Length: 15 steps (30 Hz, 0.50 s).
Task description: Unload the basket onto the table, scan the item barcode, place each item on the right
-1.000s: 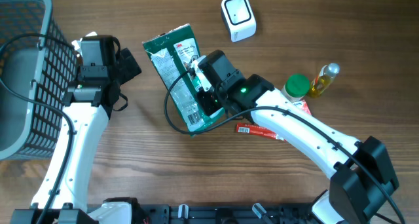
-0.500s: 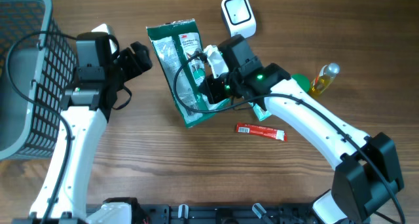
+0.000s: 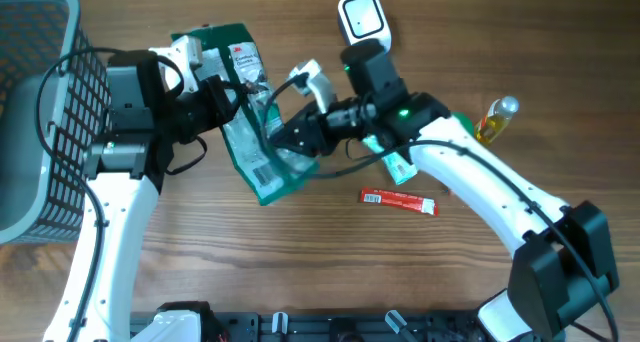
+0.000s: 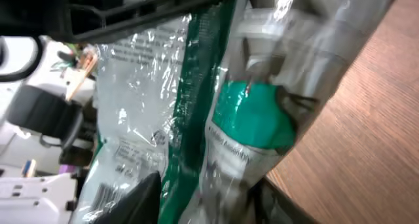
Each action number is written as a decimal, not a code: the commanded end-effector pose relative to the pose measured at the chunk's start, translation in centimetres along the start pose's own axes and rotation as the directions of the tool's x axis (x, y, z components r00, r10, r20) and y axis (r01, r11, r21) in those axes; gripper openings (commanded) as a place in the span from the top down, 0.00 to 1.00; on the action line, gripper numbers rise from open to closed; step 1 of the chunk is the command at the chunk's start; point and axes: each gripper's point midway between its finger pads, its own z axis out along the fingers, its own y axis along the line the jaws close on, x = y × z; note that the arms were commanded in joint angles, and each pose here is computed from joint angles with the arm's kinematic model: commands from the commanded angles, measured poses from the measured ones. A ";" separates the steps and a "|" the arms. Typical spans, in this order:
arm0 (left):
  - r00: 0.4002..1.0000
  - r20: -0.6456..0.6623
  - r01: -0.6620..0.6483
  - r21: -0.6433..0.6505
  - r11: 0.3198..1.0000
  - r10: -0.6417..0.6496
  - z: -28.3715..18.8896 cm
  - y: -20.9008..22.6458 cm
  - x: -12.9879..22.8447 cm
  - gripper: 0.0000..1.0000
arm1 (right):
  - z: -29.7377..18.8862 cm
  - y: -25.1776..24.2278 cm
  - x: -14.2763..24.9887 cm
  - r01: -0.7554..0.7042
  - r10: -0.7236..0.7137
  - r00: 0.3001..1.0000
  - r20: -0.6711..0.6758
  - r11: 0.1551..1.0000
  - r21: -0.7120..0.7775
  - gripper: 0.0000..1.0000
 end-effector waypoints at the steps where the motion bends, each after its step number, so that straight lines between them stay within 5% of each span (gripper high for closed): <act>1: 1.000 -0.012 0.004 0.159 0.987 -0.002 -1.6 -1.8 -0.7 0.96 | -3.4 1.0 -1.2 0.004 0.004 0.999 0.046 0.982 -0.187 0.41; 3: 1.000 -0.023 0.003 0.314 0.949 0.004 -3.4 -3.2 -1.3 0.96 | -6.5 1.2 -1.9 -0.001 0.026 0.996 0.080 0.954 -0.299 0.29; 5: 0.999 -0.039 0.022 0.422 0.906 -0.006 -5.0 -4.3 -1.8 0.96 | -8.0 0.9 -2.2 0.024 0.012 0.994 0.109 0.947 -0.321 0.27; 15: 0.997 -0.067 0.007 0.624 0.782 0.044 -8.2 -8.2 -2.8 0.96 | -3.2 6.1 -0.1 0.185 -0.176 0.982 0.061 0.879 -0.439 0.34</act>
